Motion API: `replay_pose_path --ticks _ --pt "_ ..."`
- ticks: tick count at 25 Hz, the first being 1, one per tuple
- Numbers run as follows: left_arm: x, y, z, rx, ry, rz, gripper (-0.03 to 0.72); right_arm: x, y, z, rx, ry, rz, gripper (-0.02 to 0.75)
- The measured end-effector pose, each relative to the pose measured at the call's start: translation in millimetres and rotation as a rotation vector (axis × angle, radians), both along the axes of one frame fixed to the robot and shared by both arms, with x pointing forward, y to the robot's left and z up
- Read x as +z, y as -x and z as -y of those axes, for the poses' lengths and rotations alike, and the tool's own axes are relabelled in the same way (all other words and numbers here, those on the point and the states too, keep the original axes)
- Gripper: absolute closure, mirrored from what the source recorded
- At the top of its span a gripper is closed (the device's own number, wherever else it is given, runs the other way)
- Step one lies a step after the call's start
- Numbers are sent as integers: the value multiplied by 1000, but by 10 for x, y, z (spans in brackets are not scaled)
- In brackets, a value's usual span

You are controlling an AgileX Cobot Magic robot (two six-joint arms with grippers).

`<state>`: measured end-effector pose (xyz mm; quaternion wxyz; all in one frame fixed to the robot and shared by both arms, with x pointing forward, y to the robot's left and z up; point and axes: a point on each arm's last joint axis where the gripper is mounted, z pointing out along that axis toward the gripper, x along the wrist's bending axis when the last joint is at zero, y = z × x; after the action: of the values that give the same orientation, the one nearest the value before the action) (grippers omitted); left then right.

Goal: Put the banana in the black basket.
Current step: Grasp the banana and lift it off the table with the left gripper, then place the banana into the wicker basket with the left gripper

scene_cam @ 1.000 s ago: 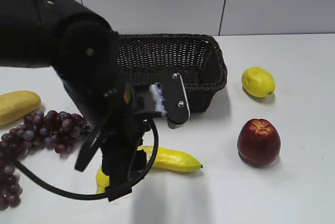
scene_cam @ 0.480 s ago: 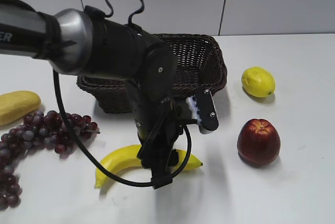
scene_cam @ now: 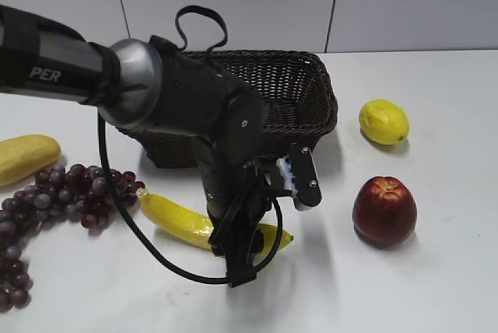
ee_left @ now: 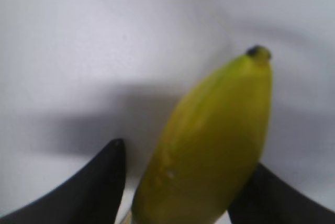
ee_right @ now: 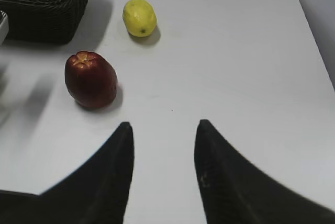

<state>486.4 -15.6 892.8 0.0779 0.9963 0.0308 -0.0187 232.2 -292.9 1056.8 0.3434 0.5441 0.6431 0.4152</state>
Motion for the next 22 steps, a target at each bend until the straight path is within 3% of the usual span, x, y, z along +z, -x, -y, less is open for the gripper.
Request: replay_pose_path --ticks 3,7,13,17,22 --pt "6 16 -15 -3 -16 -16 337 0 0 0 0 0 0 437" --pt "188 50 -54 -10 -18 -25 329 0 0 0 0 0 0 437" --pt "918 104 -111 -46 4 -10 329 0 0 0 0 0 0 437" --pt "1473 13 -83 -117 40 110 329 0 0 0 0 0 0 437" --pt "2015 -241 -27 -174 151 339 329 0 0 -1 1 -2 0 437"
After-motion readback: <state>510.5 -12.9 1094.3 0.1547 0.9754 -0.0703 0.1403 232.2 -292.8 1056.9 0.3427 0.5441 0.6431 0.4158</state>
